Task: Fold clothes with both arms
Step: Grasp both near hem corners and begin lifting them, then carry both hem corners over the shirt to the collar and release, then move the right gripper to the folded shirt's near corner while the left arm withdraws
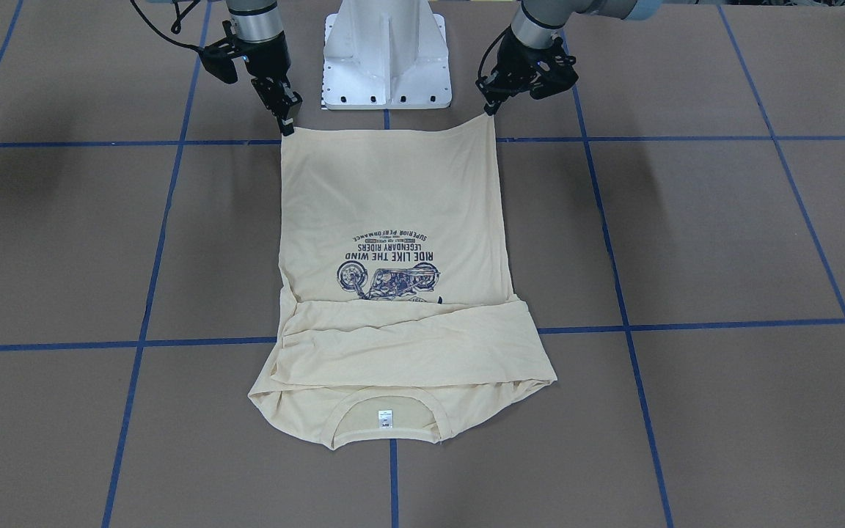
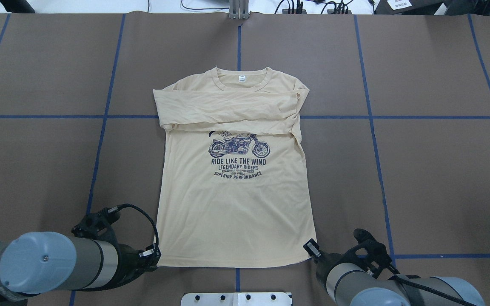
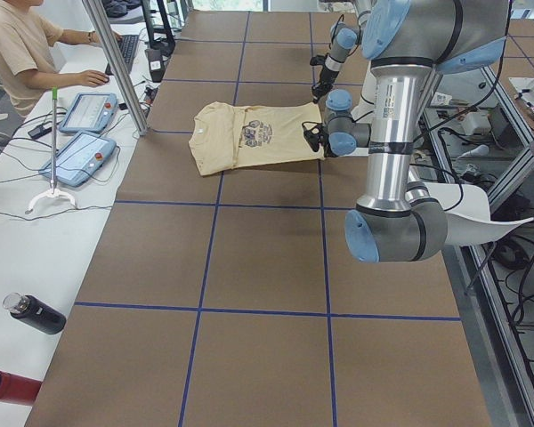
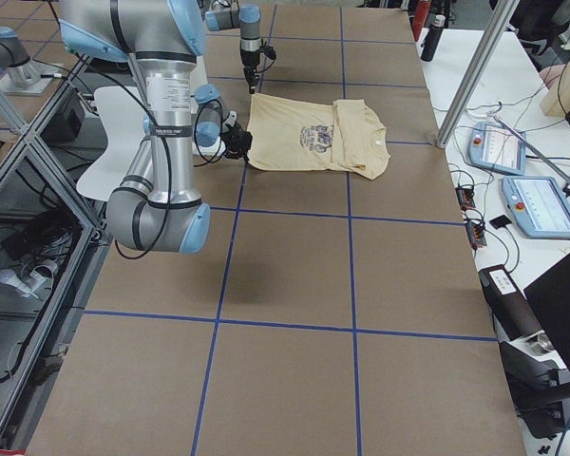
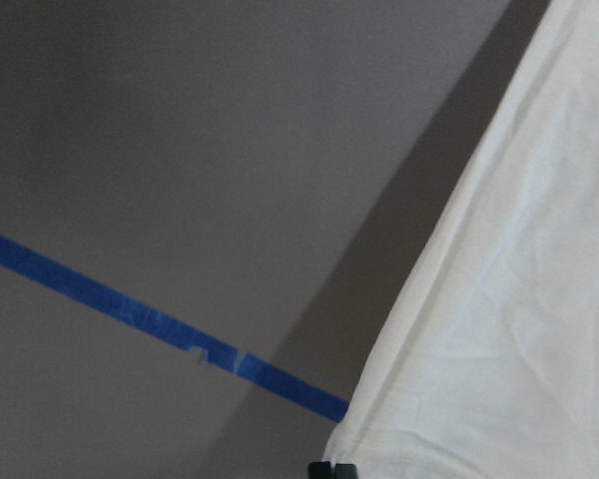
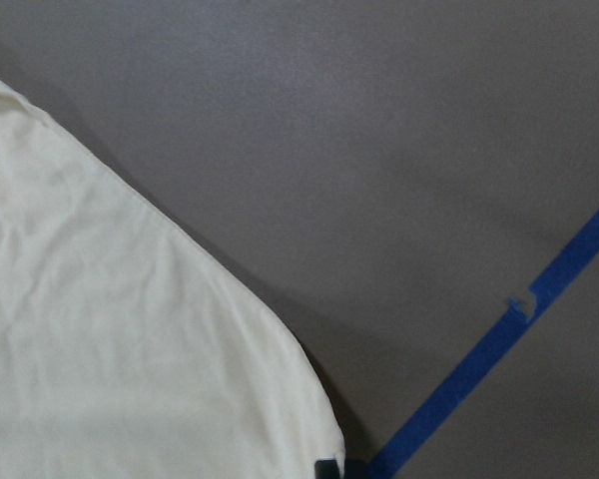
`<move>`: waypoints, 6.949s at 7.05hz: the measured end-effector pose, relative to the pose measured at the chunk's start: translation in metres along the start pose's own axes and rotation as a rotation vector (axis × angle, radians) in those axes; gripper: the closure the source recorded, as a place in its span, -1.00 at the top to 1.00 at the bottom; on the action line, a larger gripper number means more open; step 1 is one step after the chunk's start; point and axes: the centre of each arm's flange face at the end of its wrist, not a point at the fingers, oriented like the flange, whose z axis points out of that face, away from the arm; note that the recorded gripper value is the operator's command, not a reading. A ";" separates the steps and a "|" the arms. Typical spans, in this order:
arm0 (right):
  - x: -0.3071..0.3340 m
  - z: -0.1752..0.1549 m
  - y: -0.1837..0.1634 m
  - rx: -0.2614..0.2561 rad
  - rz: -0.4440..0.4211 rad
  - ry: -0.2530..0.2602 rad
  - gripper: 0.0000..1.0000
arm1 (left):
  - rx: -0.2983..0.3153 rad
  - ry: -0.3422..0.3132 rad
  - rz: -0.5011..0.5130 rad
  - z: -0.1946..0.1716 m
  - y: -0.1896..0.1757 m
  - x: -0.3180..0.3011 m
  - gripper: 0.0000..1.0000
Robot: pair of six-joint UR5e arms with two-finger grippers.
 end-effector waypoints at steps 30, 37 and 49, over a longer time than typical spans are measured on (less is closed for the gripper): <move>-0.281 0.034 -0.207 -0.011 -0.172 -0.092 1.00 | 0.370 0.275 0.401 -0.054 -0.367 0.111 0.73; -0.192 0.113 -0.166 0.135 -0.013 -0.039 0.72 | 0.400 0.335 0.437 -0.094 -0.332 0.090 0.76; -0.207 0.130 -0.166 0.129 -0.014 -0.024 -1.00 | 0.460 0.339 0.431 -0.099 -0.332 0.087 0.76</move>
